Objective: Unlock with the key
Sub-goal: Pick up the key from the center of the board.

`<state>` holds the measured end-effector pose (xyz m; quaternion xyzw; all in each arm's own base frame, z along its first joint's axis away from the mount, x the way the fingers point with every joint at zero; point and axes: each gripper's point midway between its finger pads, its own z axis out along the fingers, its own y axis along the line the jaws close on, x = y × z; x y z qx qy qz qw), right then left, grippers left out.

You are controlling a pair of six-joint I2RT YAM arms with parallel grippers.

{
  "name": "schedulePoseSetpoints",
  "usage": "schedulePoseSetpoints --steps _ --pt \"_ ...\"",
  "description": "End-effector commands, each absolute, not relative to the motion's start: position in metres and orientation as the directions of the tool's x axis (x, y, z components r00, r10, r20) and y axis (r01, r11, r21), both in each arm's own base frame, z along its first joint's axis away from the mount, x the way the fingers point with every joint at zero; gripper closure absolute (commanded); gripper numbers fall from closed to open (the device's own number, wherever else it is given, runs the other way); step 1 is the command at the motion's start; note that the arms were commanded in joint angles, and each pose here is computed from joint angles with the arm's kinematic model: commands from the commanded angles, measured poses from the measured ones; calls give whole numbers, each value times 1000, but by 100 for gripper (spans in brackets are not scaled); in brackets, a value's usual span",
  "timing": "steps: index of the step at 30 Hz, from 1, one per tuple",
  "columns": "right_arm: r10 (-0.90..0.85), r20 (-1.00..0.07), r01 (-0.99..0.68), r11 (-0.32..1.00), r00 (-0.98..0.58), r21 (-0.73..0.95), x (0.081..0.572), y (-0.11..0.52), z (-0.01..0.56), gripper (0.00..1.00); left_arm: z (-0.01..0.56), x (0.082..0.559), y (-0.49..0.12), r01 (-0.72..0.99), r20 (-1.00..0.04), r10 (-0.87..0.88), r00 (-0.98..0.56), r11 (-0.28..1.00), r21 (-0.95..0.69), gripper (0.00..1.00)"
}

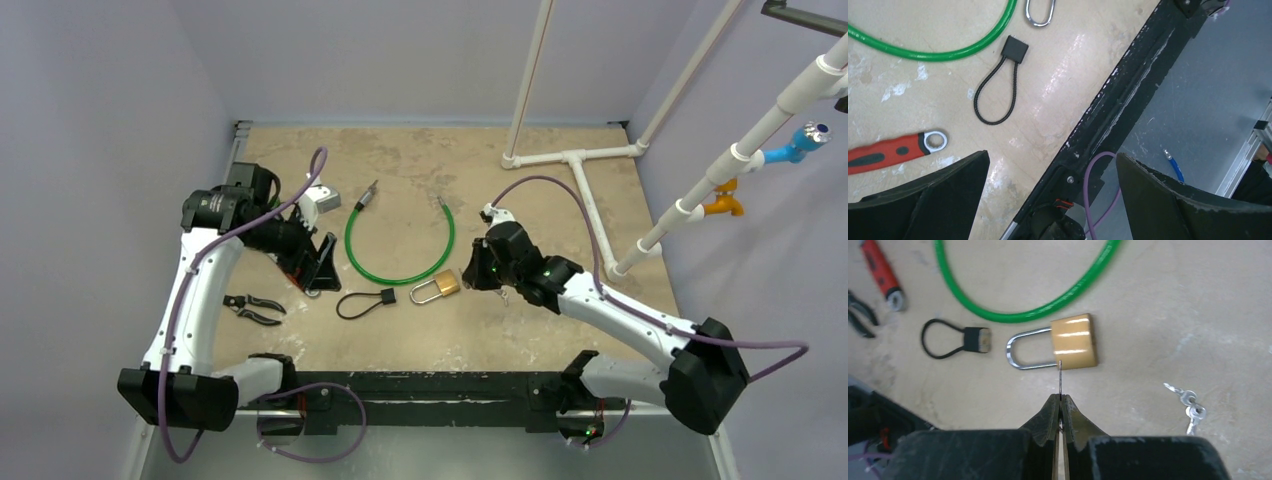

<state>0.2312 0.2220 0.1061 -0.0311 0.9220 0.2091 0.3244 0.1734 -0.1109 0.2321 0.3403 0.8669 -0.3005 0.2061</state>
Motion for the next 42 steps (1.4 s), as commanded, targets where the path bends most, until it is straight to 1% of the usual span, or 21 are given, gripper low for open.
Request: schedulePoseSetpoints --steps 1,5,6,8,9,10,11,13,15,18,19,21,23,27,30,31,34,36,38,42 --pt "23 -700 -465 732 -713 497 215 266 182 100 261 168 -135 827 -727 427 -537 436 -354 0" --pt "-8 -782 -645 572 -623 507 187 290 239 100 277 150 -155 898 -811 396 -430 282 -338 0" --pt "-15 -795 -686 516 -606 513 178 297 253 100 280 142 -159 911 -819 404 -407 241 -334 0" --pt "-20 -811 -732 443 -585 518 166 307 273 100 279 124 -167 939 -817 464 -342 149 -309 0" --pt "-21 -815 -745 419 -579 518 161 310 281 100 278 114 -168 955 -812 506 -291 99 -280 0" --pt "-25 -819 -756 399 -574 518 158 314 288 100 278 105 -170 977 -821 538 -192 29 -209 0" --pt "-26 -824 -769 377 -566 517 153 318 296 100 278 105 -171 989 -822 555 -126 5 -148 0" --pt "-24 -833 -788 341 -552 513 145 323 310 100 285 116 -174 999 -834 551 29 -1 34 0" --pt "-30 -837 -800 314 -547 511 138 327 320 100 301 133 -177 974 -830 527 184 19 228 0" --pt "-19 -834 -798 303 -551 520 136 330 330 100 329 156 -181 909 -818 488 304 107 402 0" --pt "-13 -836 -801 292 -549 522 134 331 335 100 334 158 -182 885 -806 477 350 115 452 0" --pt "-5 -837 -805 275 -547 525 132 332 341 100 336 153 -183 818 -744 465 479 71 571 0" --pt "-1 -838 -810 257 -545 527 130 333 346 100 338 152 -185 729 -660 461 593 41 683 0" --pt "2 -831 -810 221 -556 543 127 339 351 100 346 158 -190 555 -498 454 739 11 832 0" --pt "-4 -823 -807 194 -569 557 126 345 352 100 350 160 -198 457 -403 435 805 -23 889 0" --pt "-3 -820 -806 186 -572 561 125 347 354 100 351 159 -201 432 -379 424 822 -31 901 2" --pt "-2 -815 -803 172 -580 571 125 350 355 100 354 159 -211 290 -250 393 885 -45 956 11" --pt "1 -811 -799 169 -585 577 125 351 355 100 354 156 -214 182 -146 371 917 -64 981 17" --pt "9 -812 -801 160 -583 577 125 352 357 100 349 152 -215 142 -104 355 929 -86 986 18" --pt "16 -810 -799 153 -586 581 125 354 358 100 347 145 -215 109 -77 331 941 -79 991 23"
